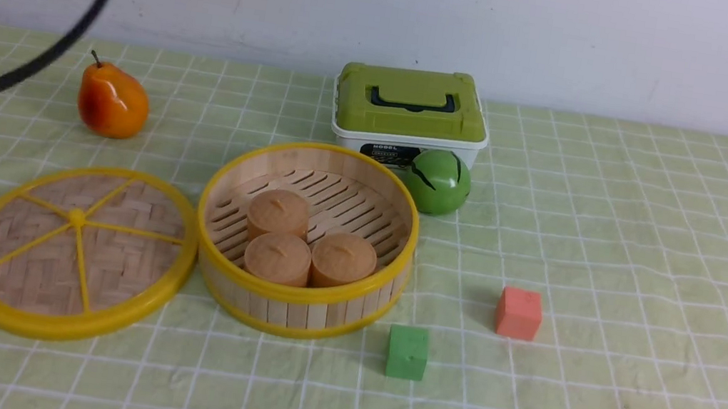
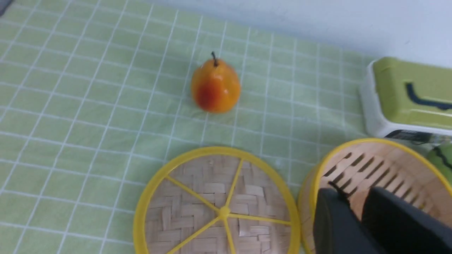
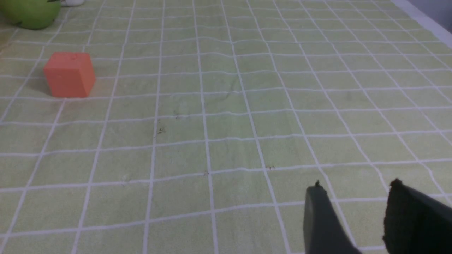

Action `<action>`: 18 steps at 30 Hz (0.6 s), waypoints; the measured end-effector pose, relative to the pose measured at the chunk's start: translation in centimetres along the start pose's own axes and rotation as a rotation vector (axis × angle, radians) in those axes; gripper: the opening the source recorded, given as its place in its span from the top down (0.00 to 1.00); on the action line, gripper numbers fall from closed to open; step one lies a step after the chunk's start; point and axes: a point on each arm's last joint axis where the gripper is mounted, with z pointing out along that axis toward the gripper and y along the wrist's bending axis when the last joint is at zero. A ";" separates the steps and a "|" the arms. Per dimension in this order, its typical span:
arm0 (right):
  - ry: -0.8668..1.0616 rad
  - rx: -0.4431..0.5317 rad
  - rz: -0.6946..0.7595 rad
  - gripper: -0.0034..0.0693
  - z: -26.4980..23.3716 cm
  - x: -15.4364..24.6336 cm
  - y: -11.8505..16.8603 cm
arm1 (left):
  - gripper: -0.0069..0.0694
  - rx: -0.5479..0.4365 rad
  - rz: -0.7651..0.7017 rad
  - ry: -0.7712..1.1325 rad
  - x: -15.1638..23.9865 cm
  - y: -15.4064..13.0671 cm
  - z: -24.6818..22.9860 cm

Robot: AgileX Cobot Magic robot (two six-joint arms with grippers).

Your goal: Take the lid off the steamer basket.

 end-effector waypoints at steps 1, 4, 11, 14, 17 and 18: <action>0.000 0.000 0.000 0.62 0.0 0.0 0.0 | 0.81 0.015 -0.006 -0.031 0.7 0.3 -1.9; 0.000 0.000 0.000 0.62 0.0 0.0 0.0 | 0.85 0.023 -0.011 -0.038 2.8 1.0 -3.7; 0.000 0.000 0.000 0.62 0.0 0.0 0.0 | 0.92 0.026 0.069 -0.004 12.7 4.2 -6.5; 0.000 0.000 0.000 0.62 0.0 0.0 0.0 | 0.93 0.048 0.140 0.027 16.5 5.1 -6.4; 0.000 0.000 0.000 0.62 0.0 0.0 0.0 | 0.93 0.079 0.127 0.060 18.4 5.2 -6.0; 0.000 0.000 0.000 0.62 0.0 0.0 0.0 | 0.93 0.103 0.099 0.088 19.3 5.2 -5.7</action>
